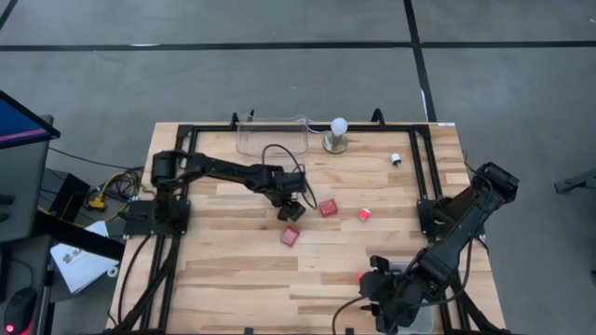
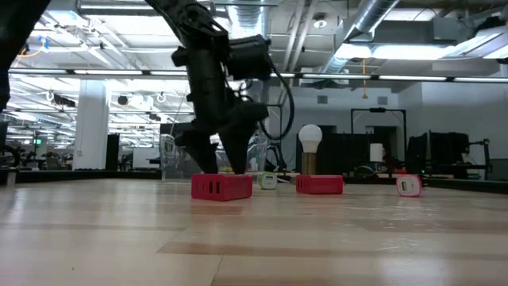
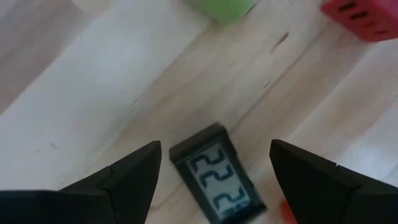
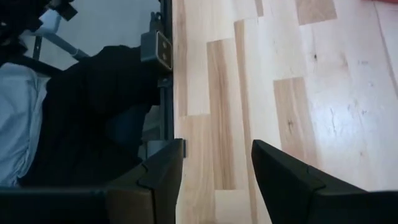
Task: Pick & Place Office items
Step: Put the black digital clock into the gray bin
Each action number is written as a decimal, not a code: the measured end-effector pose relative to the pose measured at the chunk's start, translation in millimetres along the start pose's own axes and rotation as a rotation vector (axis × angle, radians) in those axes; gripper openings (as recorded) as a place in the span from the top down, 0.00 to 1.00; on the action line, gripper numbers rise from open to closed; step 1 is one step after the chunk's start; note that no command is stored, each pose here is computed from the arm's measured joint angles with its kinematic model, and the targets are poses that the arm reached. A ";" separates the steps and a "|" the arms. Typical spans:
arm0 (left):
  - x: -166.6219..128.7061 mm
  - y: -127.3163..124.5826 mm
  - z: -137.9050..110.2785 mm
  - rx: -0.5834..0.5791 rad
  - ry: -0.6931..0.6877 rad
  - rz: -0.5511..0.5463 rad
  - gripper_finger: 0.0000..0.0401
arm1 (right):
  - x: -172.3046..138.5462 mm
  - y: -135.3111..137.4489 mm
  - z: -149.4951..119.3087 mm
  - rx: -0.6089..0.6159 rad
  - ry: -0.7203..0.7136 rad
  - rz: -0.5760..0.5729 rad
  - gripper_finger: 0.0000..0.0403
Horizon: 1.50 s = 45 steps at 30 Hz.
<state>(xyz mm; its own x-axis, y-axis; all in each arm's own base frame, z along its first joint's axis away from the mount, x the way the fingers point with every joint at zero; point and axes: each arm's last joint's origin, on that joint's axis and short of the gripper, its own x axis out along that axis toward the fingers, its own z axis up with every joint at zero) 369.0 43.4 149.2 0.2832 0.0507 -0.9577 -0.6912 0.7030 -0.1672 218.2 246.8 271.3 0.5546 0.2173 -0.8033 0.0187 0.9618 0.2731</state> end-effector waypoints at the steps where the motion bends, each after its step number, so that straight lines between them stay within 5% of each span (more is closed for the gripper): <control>1: 3.8 -0.4 0.3 0.000 0.021 0.016 0.25 | -0.5 1.0 -1.4 -0.008 0.003 0.001 0.54; 13: 11.7 -1.8 8.2 -0.070 0.040 0.074 0.28 | -7.0 12.9 -16.4 -0.064 -0.038 -0.009 0.54; 28: 10.9 -2.4 7.3 -0.030 0.046 0.041 0.60 | -7.3 13.3 -17.2 -0.052 -0.040 -0.010 0.55; 45: -5.3 14.9 22.1 -0.025 0.012 0.036 0.33 | -7.4 13.3 -17.5 -0.042 -0.039 -0.012 0.55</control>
<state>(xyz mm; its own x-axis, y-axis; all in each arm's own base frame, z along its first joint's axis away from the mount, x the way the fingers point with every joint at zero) 371.9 69.4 156.9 0.2500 0.0666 -0.9660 -0.7174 0.6827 -0.1386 199.8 260.8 271.6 0.5865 0.1998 -0.7849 -0.0087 0.9706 0.2406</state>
